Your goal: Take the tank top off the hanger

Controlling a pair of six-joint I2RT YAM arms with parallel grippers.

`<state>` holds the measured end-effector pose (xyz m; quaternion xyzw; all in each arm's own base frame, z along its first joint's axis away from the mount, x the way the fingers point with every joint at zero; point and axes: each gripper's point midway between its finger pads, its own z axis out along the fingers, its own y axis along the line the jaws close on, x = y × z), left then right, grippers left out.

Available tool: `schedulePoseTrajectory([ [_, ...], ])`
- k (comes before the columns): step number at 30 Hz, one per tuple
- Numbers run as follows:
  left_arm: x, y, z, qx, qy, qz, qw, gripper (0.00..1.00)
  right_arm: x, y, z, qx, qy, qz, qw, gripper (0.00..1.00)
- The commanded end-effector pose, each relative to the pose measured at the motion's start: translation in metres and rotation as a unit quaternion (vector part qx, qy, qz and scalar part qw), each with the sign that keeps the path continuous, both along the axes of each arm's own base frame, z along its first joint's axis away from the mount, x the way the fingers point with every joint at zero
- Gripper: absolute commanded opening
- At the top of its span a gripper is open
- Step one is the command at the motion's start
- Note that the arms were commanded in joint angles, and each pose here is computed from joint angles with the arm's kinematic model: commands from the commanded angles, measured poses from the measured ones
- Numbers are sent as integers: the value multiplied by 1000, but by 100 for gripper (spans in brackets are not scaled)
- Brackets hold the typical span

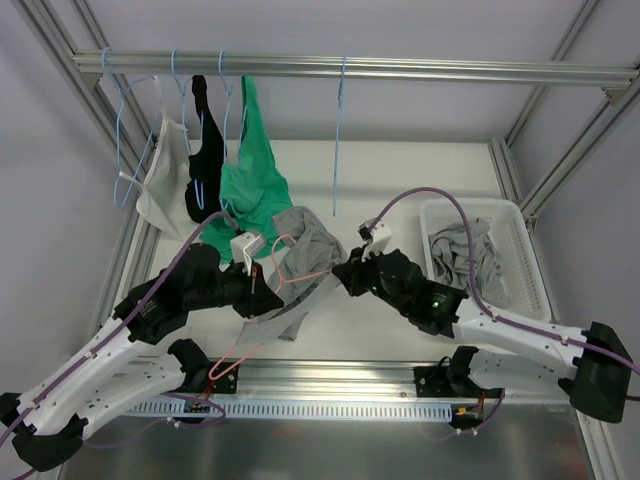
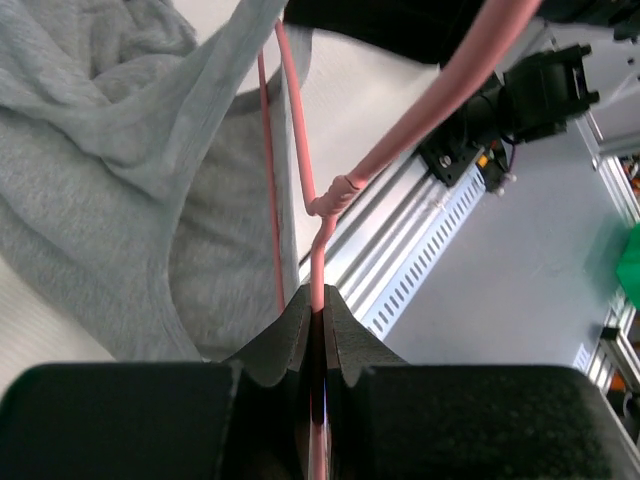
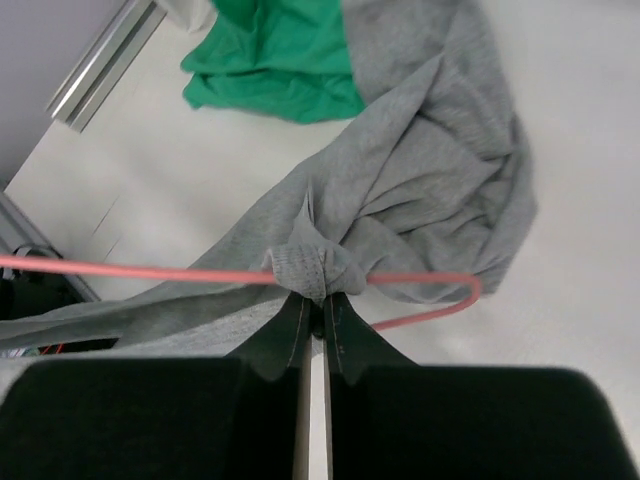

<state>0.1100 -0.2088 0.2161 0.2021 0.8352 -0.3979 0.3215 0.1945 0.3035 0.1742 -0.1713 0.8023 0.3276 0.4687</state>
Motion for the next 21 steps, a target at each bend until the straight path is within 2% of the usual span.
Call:
schedulePoseTrajectory([
  [1,-17,-11,18,-16,-14,-79,997,0,27,-42,48,3,-69,-101,992,0],
  [6,-30,-13,33,-36,-26,-117,992,0,50,-111,50,-14,-67,-191,979,0],
  [12,-45,-11,74,-82,-71,-154,982,0,62,-143,37,-33,-42,-212,976,0],
  [15,-41,-6,95,-96,-108,-134,981,0,55,-131,33,-20,-28,-174,984,0],
  [18,-36,-4,121,-125,-142,-111,976,0,40,-104,38,15,-18,-95,995,0],
  [19,-31,-4,129,-136,-153,-95,974,0,22,-84,38,36,-5,-22,999,0],
  [21,-27,-10,158,-180,-180,-92,963,0,7,-59,57,83,-20,57,995,0],
])
